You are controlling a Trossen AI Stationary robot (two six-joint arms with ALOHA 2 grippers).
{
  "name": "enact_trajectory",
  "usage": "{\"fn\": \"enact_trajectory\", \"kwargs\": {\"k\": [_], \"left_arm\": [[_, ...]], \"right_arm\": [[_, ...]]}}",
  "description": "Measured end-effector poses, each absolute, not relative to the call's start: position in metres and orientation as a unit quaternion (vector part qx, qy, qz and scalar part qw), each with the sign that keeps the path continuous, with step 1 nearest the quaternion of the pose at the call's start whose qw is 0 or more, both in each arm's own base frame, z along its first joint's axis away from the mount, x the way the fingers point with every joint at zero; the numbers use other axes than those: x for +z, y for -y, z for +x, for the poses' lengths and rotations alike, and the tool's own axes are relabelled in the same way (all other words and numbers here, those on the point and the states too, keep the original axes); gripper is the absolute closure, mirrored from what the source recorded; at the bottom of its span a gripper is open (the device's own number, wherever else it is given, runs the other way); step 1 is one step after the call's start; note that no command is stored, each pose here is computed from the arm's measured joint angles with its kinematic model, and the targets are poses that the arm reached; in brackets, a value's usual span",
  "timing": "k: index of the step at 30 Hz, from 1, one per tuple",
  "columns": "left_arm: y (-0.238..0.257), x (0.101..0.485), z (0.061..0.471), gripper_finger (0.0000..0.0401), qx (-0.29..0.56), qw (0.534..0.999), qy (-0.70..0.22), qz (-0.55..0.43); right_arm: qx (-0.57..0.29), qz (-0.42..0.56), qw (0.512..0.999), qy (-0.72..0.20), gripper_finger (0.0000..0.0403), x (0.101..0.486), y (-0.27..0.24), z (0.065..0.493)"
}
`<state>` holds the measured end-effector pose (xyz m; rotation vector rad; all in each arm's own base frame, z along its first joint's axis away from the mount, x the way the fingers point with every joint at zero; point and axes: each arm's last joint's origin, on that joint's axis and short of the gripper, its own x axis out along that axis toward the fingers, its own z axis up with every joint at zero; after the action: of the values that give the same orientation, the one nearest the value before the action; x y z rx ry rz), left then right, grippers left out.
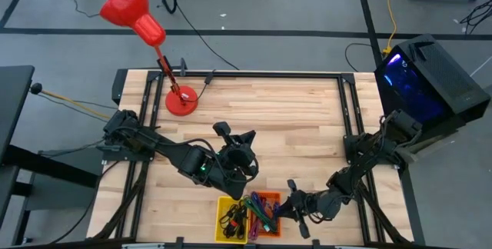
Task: Pick & Place USB Port
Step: Put the black and purple charger cable into the orange bin
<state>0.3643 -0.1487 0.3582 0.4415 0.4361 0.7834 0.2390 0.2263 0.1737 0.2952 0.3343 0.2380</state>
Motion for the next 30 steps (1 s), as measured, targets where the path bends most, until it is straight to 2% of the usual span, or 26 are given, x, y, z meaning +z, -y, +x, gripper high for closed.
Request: {"fn": "enact_trajectory", "kwargs": {"k": [16,30], "left_arm": [[0.148,0.358,0.364,0.0376,0.376,0.878,-0.210,0.212],[0.148,0.357,0.364,0.0376,0.375,0.875,-0.215,0.218]], "right_arm": [[0.089,0.156,0.964,-0.197,0.0391,0.149,-0.222,0.249],[0.079,0.139,0.966,-0.202,0.0336,0.144,-0.218,0.253]]}}
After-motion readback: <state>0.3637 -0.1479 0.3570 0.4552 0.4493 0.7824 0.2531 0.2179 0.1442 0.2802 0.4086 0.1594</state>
